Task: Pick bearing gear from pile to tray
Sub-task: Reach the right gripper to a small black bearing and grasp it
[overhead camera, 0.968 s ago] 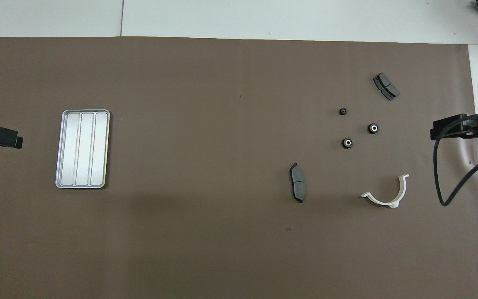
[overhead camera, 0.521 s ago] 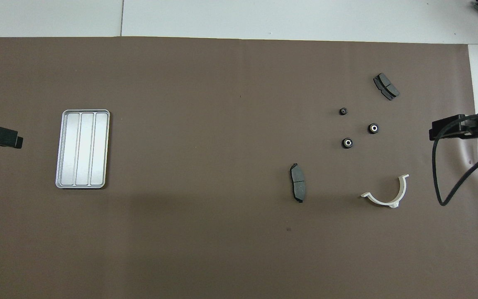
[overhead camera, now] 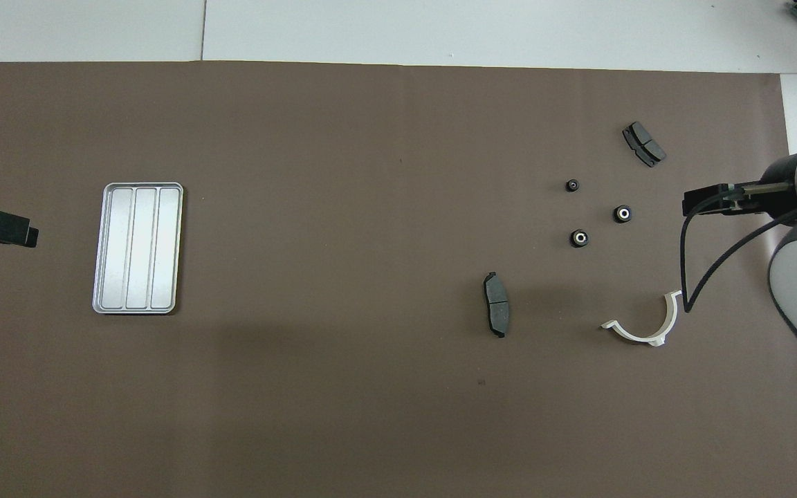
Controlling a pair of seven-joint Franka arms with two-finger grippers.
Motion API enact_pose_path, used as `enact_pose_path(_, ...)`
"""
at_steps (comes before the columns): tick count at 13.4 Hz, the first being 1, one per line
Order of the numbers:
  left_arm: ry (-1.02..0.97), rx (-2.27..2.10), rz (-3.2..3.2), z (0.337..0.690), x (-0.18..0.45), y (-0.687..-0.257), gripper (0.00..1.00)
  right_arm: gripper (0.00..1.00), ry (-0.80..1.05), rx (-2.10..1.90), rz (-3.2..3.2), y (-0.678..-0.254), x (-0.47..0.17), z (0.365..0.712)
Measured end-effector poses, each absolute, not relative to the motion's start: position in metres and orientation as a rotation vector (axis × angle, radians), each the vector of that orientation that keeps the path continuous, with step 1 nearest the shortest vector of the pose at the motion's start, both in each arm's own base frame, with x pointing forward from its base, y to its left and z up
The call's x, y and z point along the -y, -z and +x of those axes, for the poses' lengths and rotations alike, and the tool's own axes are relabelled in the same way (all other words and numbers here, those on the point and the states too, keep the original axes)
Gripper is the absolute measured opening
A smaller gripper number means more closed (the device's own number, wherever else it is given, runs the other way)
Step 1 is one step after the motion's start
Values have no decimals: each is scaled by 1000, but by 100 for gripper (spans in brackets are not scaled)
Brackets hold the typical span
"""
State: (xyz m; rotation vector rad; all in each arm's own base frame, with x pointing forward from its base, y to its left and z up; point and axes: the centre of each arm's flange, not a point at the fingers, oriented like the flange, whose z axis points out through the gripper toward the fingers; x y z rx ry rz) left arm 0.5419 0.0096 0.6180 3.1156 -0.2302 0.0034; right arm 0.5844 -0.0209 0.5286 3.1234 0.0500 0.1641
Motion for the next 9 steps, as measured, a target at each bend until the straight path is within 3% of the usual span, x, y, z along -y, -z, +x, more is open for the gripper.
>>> enact_pose_path(6, -3, 230, 3116, 542, -10, -618, 100, 100, -192, -151, 3107, -381, 32, 623)
enact_pose_path(9, -3, 230, 3116, 542, -10, -618, 100, 100, -212, -158, 3098, -348, 31, 628)
